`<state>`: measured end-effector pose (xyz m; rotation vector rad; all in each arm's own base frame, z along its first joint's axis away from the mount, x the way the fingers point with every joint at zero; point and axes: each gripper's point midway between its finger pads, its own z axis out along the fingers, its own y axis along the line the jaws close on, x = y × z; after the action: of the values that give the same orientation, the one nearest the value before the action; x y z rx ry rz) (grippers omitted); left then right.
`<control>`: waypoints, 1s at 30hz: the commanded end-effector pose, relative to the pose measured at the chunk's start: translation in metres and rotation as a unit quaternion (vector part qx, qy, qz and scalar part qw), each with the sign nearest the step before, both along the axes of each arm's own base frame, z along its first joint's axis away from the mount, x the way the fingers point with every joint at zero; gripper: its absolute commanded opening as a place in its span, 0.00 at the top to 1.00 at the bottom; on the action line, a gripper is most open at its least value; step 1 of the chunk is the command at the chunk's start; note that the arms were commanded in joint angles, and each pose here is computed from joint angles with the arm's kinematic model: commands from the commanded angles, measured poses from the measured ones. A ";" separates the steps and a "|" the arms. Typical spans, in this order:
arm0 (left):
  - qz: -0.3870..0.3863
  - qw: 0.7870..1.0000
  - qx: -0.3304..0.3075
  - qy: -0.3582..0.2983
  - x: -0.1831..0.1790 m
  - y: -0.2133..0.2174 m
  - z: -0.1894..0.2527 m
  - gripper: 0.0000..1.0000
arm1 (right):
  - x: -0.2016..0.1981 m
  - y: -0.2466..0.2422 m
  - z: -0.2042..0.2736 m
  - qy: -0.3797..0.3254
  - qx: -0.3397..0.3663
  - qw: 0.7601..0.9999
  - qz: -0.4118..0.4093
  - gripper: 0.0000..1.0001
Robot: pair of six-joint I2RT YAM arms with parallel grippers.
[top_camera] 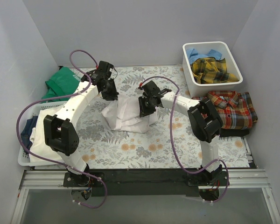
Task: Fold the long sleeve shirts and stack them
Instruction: Fold the shirt
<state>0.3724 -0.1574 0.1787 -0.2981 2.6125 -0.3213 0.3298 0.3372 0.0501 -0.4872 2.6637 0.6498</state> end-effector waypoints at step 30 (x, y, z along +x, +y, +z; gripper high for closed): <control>-0.013 1.000 0.010 -0.017 -0.002 -0.029 0.012 0.93 | 0.027 -0.098 -0.025 0.009 -0.065 0.992 -0.108 0.60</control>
<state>0.3667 -0.1842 0.1728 -0.2484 2.6303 -0.3005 0.3560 0.2317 0.0278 -0.2185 2.7175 0.3833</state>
